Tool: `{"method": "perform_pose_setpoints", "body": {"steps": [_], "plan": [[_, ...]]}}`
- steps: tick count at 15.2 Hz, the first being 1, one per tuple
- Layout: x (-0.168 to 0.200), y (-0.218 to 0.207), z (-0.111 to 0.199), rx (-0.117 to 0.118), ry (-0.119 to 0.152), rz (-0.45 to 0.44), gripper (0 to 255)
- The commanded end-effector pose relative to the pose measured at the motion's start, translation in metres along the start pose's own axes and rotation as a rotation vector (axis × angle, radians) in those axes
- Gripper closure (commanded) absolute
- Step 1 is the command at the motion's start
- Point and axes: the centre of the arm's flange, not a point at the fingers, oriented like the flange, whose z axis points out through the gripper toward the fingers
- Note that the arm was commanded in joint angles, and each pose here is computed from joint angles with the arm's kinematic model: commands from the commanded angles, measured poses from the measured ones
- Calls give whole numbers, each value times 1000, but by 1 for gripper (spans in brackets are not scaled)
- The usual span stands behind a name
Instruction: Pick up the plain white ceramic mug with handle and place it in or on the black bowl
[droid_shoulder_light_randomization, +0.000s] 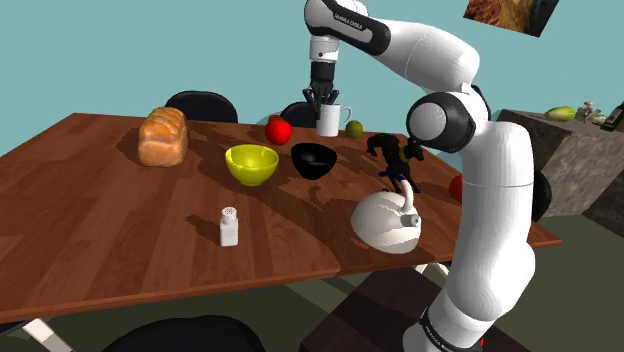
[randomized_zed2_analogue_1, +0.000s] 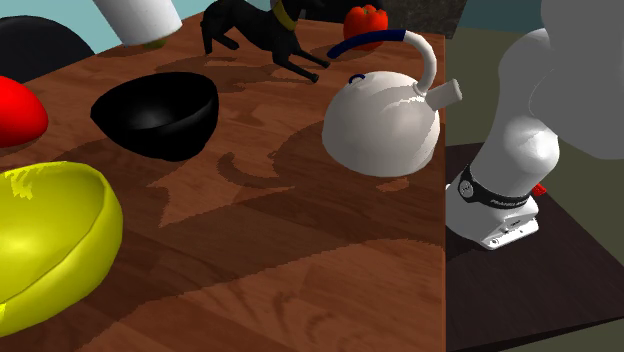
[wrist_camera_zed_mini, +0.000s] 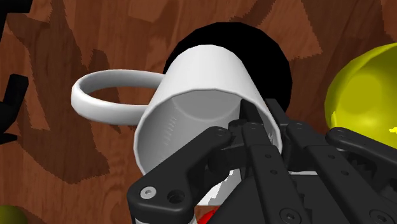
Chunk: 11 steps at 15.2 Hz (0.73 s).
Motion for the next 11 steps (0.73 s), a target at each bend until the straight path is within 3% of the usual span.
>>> {"method": "perform_pose_setpoints", "body": {"steps": [1,11], "plan": [[3,1,11,0,1,0,255],[11,-1,63,0,1,0,255]]}}
